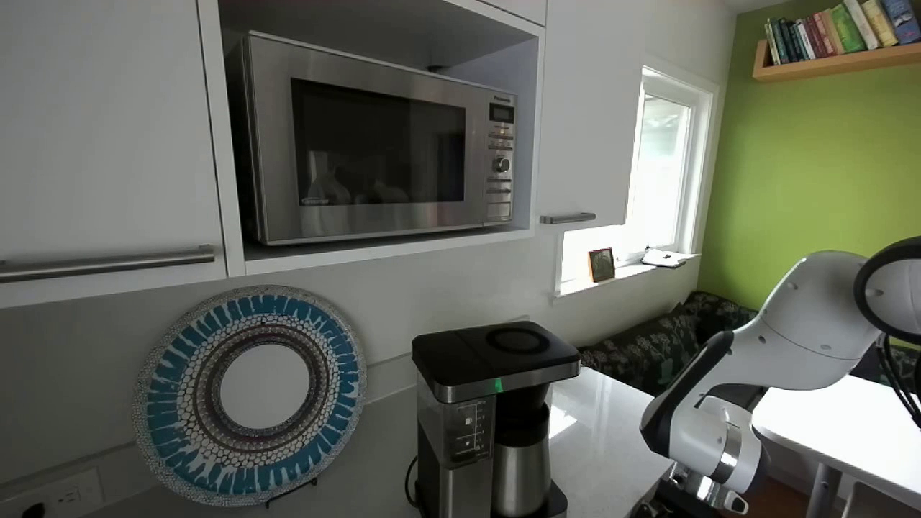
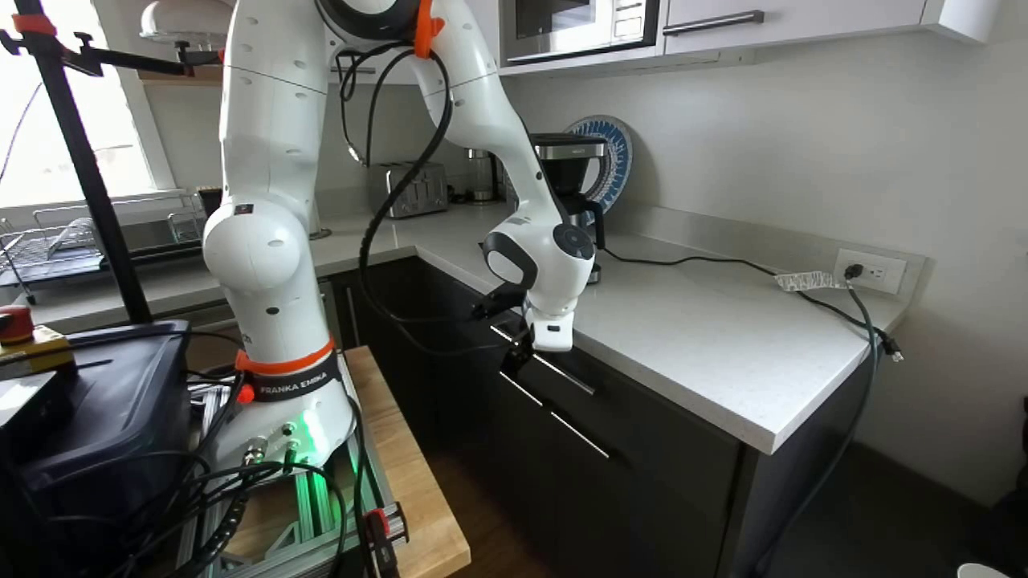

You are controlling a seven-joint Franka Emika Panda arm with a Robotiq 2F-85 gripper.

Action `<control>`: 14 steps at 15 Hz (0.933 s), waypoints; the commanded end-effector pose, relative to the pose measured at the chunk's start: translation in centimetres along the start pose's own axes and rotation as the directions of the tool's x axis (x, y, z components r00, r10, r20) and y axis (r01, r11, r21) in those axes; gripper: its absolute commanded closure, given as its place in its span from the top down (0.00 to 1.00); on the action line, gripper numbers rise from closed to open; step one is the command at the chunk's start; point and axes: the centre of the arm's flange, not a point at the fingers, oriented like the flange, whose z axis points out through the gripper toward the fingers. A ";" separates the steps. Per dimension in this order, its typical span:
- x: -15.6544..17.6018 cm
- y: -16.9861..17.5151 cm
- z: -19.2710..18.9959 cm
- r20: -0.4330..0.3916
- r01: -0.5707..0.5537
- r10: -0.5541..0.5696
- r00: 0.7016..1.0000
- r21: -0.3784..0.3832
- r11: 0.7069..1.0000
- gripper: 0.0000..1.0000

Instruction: Open the first top drawer

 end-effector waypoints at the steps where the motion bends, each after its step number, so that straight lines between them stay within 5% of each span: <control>1: -0.3 0.3 0.5 0.002 0.015 -0.015 1.000 -0.046 0.999 1.00; 8: -0.9 1.3 0.0 -0.004 0.042 -0.043 0.999 -0.168 0.985 1.00; 14: -1.8 3.8 1.3 -0.010 -0.024 0.023 1.000 -0.064 0.998 1.00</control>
